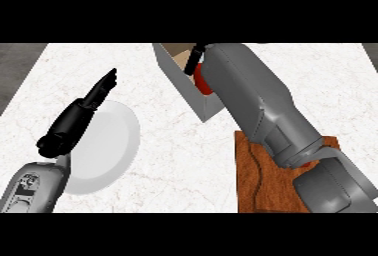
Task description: Pick the can from the cutting board and place it in the cardboard box
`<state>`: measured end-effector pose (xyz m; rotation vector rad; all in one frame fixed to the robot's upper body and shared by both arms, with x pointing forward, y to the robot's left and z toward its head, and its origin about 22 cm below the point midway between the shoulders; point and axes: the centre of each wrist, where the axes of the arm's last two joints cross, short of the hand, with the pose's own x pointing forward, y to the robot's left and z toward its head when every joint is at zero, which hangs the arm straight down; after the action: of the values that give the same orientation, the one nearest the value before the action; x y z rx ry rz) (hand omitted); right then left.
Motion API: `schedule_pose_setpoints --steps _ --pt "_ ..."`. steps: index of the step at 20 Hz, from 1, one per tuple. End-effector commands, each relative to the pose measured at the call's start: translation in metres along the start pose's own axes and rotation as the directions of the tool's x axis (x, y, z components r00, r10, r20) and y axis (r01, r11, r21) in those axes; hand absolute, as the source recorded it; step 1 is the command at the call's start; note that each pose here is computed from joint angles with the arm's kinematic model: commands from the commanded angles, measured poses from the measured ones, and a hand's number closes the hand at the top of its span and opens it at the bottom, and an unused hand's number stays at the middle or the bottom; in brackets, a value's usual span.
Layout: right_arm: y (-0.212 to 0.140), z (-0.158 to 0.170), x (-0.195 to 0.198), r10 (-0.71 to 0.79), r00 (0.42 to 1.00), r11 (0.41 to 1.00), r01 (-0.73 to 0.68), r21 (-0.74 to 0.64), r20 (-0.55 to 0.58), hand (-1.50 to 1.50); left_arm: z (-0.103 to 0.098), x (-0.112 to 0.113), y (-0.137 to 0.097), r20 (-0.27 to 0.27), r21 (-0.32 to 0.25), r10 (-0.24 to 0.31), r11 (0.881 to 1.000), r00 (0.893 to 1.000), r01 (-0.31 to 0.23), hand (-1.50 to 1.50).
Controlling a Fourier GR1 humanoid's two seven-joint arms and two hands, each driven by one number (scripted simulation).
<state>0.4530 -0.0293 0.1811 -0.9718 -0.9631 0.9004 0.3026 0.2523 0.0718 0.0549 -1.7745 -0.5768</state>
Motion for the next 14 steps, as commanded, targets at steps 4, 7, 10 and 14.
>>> schedule_pose_setpoints --steps 4,7,10,14 --pt "0.014 -0.012 -0.021 -0.093 0.977 0.992 0.074 0.105 0.193 -1.5 0.01 -0.005 -0.002 -0.003 0.015 0.005 1.0 1.0 -0.005 0.0" --pt "0.017 -0.004 -0.012 -0.232 0.932 0.971 0.238 0.011 0.278 -1.5 0.003 0.004 0.007 0.004 0.013 0.003 1.0 1.0 -0.003 0.0" --pt "-0.033 0.006 -0.002 -0.513 0.766 0.812 0.579 -0.072 0.387 -1.5 0.01 -0.003 0.002 0.0 0.004 -0.003 1.0 1.0 0.003 0.0" --pt "-0.037 -0.003 -0.023 -0.771 0.521 0.526 0.845 -0.097 0.366 -1.5 0.006 -0.004 0.005 -0.026 0.034 0.002 0.999 1.0 -0.001 0.0"
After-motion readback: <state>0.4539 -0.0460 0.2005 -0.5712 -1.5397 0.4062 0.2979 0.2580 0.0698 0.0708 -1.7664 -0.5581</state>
